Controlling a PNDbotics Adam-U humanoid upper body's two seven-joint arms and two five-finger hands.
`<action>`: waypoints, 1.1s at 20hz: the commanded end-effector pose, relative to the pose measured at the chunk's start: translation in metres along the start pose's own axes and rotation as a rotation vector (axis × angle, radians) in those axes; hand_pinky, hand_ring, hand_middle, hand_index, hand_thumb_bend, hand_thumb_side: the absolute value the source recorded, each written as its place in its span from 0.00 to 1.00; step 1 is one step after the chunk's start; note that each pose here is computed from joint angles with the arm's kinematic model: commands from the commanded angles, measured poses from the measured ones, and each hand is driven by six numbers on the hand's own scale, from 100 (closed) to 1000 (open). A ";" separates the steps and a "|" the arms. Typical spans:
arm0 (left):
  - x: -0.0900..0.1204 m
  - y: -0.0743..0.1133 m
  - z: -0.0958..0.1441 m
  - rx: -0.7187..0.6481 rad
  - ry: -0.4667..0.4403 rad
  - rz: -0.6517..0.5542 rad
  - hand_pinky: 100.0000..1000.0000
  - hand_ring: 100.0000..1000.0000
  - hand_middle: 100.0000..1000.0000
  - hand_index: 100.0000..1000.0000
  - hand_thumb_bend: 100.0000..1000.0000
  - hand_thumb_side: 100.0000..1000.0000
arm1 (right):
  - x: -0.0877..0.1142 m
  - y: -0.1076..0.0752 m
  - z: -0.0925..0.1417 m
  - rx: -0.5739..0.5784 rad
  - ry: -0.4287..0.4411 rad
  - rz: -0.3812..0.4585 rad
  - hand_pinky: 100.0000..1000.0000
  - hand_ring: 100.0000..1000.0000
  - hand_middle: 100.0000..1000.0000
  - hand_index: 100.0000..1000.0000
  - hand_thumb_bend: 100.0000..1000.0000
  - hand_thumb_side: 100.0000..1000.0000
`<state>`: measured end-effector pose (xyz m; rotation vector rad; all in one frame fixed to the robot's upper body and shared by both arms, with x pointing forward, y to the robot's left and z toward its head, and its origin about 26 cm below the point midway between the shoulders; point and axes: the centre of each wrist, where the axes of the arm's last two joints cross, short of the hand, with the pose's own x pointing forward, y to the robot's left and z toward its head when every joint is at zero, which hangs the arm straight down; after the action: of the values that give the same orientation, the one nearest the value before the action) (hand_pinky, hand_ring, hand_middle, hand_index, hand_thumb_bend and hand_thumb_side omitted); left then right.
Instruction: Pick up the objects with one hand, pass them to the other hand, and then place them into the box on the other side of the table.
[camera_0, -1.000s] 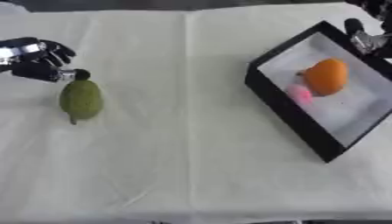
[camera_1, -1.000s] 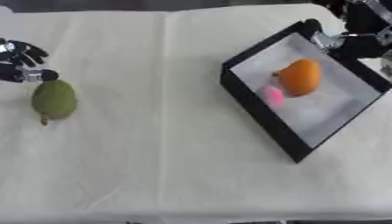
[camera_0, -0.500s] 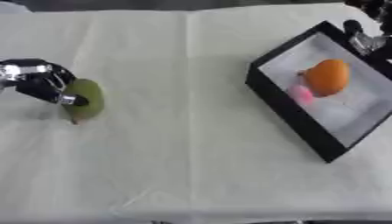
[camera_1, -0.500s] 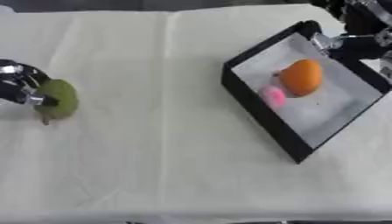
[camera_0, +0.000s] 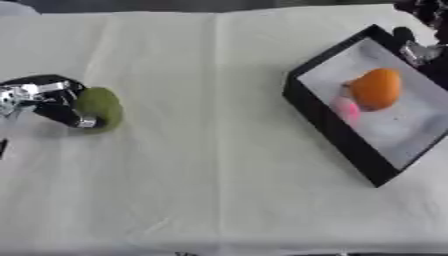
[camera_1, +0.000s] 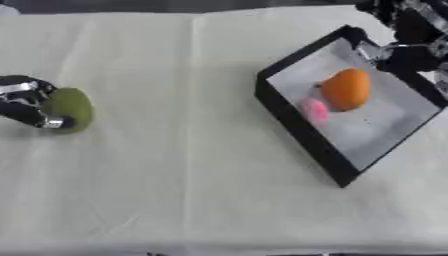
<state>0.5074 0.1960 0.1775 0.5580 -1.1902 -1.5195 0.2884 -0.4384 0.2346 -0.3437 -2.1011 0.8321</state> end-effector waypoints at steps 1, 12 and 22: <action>0.009 0.008 0.002 0.070 -0.008 0.041 0.81 0.68 0.58 0.72 0.03 0.38 | 0.005 -0.009 -0.002 0.007 -0.005 0.040 1.00 1.00 0.90 1.00 0.00 0.02; 0.039 0.050 0.033 0.267 -0.182 -0.178 0.69 0.51 0.43 0.48 0.09 0.00 | 0.007 -0.010 -0.003 0.004 -0.012 0.037 1.00 1.00 0.90 1.00 0.00 0.02; 0.073 0.054 0.048 0.537 -0.316 -0.277 0.68 0.48 0.41 0.47 0.04 0.00 | 0.021 -0.008 -0.015 0.019 -0.079 0.008 1.00 1.00 0.90 1.00 0.00 0.00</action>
<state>0.4717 0.1521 0.2463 0.8529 -1.7868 -1.5836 0.2895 -0.4304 0.2416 -0.3033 -2.1433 0.8302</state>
